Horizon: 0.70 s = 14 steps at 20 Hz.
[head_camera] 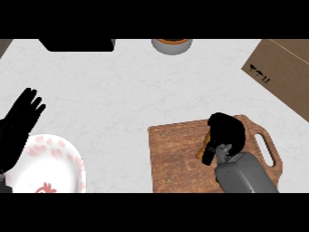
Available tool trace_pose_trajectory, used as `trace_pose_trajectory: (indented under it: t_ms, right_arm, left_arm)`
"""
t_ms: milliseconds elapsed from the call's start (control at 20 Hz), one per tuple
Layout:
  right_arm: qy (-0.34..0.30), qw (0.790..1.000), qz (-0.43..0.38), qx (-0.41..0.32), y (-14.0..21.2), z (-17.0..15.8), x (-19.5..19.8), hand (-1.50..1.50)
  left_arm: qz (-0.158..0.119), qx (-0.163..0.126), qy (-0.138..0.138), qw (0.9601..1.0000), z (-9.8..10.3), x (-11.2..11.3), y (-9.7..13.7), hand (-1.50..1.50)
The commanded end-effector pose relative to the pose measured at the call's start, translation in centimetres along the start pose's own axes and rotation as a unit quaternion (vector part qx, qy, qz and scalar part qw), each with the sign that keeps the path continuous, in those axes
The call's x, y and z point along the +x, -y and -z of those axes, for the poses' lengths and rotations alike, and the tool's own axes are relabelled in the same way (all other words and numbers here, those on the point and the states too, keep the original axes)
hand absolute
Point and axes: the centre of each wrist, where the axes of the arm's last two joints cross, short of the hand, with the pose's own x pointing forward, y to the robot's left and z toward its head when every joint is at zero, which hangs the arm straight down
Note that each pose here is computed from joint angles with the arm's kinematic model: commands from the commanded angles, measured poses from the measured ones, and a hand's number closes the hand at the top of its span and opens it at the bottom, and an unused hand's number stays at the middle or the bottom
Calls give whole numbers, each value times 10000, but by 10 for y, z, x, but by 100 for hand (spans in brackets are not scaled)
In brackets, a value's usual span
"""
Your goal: Pick the croissant from the cutting board and place it in the cardboard box
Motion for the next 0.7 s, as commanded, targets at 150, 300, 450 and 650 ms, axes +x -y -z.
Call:
trace_pose_trajectory:
  t_ms: [150, 300, 450, 650]
  right_arm:
    - [-202, 9994, -242, -139, -6, -6, 9, 150]
    - [323, 9990, -300, -62, 21, 26, -14, 150]
    - [1627, 9859, -394, -29, 32, 44, -31, 150]
    - [2588, 9653, -340, -105, 72, 70, -70, 150]
  left_arm:
    - [58, 18, 78, 10000, 12, 0, 6, 0]
    - [34, 8, -49, 10000, 1, 5, -4, 0]
    - [-32, -35, 27, 10000, 7, -3, 10, 0]
    - [50, -140, 55, 9999, 7, -1, 8, 0]
